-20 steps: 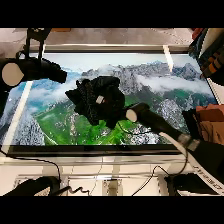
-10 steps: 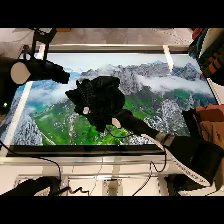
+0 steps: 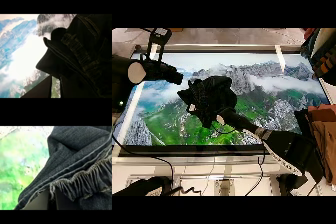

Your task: Fold the clothes and pants, and hang the long-sleeved shirts on hangers.

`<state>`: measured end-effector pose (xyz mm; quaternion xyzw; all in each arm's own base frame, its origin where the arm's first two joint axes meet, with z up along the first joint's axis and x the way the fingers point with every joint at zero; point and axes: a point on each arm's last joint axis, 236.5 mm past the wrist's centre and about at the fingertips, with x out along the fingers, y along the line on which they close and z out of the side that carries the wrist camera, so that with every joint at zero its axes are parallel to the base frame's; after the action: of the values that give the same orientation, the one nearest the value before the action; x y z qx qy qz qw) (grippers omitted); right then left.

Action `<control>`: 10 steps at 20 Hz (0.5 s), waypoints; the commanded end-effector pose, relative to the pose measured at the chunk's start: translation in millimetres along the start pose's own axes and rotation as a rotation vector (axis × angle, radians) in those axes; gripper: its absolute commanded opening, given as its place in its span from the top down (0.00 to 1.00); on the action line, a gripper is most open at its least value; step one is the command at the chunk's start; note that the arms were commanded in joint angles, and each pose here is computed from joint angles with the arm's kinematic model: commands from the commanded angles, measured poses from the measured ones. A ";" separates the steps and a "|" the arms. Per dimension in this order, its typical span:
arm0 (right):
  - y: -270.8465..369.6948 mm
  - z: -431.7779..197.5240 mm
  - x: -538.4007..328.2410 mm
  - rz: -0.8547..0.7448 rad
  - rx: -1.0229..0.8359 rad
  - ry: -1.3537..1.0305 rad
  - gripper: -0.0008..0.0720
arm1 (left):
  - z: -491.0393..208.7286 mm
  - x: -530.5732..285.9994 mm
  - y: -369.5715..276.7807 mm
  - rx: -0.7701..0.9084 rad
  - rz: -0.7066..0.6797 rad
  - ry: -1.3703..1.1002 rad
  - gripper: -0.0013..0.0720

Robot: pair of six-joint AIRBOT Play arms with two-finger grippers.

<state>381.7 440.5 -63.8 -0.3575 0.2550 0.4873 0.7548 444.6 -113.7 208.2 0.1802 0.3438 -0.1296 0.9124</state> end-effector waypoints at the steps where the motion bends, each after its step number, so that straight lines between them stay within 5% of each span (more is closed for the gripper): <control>1: -10.2 9.0 -8.3 -0.025 -0.015 -0.019 0.94 | -0.2 0.5 0.3 0.000 0.001 0.001 0.82; 7: -122.3 47.8 -126.6 -0.266 0.057 -0.157 0.94 | -3.3 0.2 -0.5 0.000 -0.002 0.014 0.82; 8: -146.1 42.4 -153.2 -0.309 0.120 -0.170 0.94 | -4.2 -0.1 -1.4 -0.001 -0.005 0.018 0.94; 10: -193.2 14.0 -208.0 -0.393 0.277 -0.166 0.94 | -3.5 -0.2 -4.0 -0.007 -0.017 0.015 0.95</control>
<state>457.5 352.7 101.9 -0.3102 0.1714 0.3832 0.8530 443.1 -113.4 206.3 0.1800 0.3487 -0.1300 0.9106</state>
